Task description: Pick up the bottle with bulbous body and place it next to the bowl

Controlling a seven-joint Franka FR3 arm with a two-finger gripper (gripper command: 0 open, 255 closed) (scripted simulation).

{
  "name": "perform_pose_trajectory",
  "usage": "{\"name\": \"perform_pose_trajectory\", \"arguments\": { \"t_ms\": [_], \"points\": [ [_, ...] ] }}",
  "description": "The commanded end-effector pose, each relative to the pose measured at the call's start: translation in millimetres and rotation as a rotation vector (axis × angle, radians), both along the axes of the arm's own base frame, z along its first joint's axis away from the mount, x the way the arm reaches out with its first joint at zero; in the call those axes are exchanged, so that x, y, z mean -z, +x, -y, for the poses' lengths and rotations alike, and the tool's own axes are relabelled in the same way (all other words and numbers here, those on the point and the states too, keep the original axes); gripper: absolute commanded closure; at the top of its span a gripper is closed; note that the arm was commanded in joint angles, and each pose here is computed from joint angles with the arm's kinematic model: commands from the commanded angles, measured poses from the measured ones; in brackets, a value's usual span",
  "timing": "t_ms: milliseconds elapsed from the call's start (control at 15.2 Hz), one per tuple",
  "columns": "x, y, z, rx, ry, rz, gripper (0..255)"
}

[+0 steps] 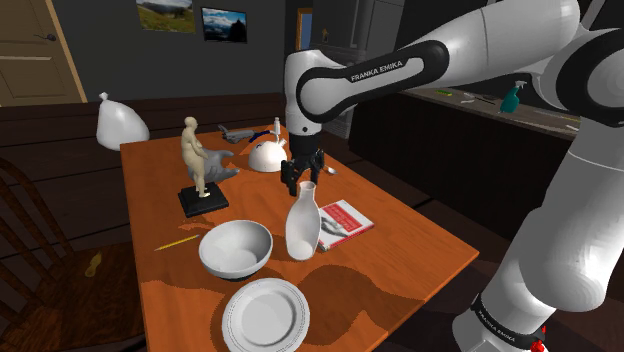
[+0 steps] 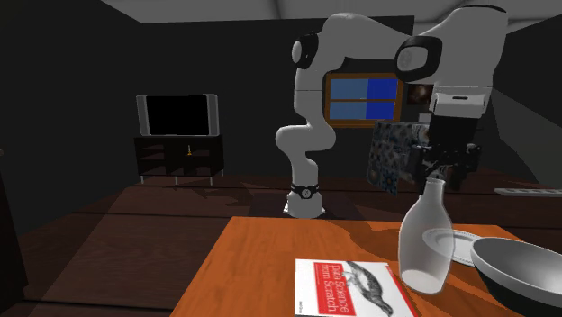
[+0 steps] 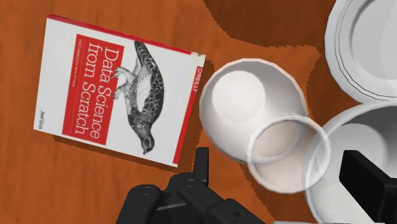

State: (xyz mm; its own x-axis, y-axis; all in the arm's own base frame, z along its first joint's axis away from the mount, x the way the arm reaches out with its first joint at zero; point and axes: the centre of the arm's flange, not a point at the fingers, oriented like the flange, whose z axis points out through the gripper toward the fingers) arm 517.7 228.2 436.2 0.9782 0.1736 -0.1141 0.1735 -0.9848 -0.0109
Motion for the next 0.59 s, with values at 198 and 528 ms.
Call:
{"name": "perform_pose_trajectory", "arguments": {
  "t_ms": [198, 528],
  "points": [
    [-13, 1, 0, 0.0, 0.0, 0.0, 0],
    [-50, 6, 0, 0.0, 0.0, 0.0, 0]
  ]
}}
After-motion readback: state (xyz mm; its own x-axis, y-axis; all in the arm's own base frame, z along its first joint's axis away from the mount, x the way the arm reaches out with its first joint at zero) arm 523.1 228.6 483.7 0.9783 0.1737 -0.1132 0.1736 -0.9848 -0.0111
